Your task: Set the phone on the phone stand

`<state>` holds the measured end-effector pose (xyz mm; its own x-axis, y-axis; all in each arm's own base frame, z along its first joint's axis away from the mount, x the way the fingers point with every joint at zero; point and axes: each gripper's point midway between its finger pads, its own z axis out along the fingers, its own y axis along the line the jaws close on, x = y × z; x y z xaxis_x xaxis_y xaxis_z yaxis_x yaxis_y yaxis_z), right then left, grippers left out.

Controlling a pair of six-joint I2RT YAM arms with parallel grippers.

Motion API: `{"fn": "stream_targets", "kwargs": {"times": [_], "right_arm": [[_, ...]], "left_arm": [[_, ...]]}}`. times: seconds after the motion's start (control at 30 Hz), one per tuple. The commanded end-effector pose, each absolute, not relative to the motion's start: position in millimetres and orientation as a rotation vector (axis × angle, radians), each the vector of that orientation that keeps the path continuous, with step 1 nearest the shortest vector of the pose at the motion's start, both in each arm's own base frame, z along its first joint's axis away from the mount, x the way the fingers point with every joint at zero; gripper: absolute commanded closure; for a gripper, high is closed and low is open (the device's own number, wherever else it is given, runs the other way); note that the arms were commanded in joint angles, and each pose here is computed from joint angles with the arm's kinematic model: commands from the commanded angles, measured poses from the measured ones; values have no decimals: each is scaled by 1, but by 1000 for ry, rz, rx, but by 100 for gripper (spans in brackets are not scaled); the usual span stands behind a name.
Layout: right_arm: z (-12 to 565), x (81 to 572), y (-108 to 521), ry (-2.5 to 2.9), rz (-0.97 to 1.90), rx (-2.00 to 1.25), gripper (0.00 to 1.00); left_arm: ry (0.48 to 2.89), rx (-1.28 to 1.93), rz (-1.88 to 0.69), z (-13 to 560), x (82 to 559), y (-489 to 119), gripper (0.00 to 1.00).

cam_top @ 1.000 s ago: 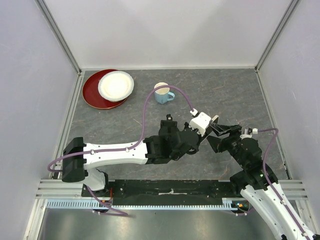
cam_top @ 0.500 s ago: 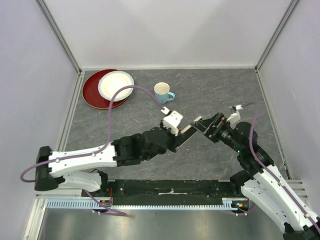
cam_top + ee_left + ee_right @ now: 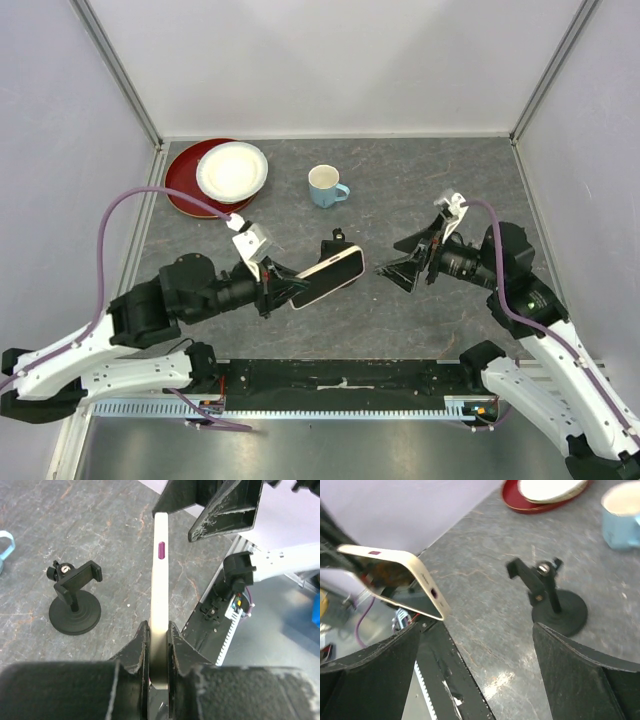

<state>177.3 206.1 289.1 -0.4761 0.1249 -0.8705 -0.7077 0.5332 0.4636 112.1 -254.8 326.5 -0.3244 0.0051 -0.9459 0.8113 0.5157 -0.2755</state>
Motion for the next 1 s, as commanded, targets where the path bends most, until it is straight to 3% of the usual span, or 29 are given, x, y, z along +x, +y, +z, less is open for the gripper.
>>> {"fn": "stream_targets", "kwargs": {"times": [0.0, 0.3, 0.67, 0.77, 0.9, 0.97], "right_arm": [[316, 153, 231, 1680, 1206, -882, 2], [358, 104, 265, 1474, 1382, -1263, 4], [314, 72, 300, 1540, 1379, -1487, 28], [304, 60, 311, 1549, 1373, -1538, 46], [308, 54, 319, 1491, 1369, -1517, 100], [305, 57, 319, 1498, 1358, -1466, 100]], "left_arm": [[1630, 977, -940, 350, 94, -252, 98], [1654, 1188, -913, 360, 91, -262, 98], [1606, 1341, -976, 358, 91, -296, 98], [1609, 1374, -992, 355, 88, -301, 98], [1635, 1349, -980, 354, 92, -302, 98], [1678, 1237, -918, 358, 108, -299, 98]]}}
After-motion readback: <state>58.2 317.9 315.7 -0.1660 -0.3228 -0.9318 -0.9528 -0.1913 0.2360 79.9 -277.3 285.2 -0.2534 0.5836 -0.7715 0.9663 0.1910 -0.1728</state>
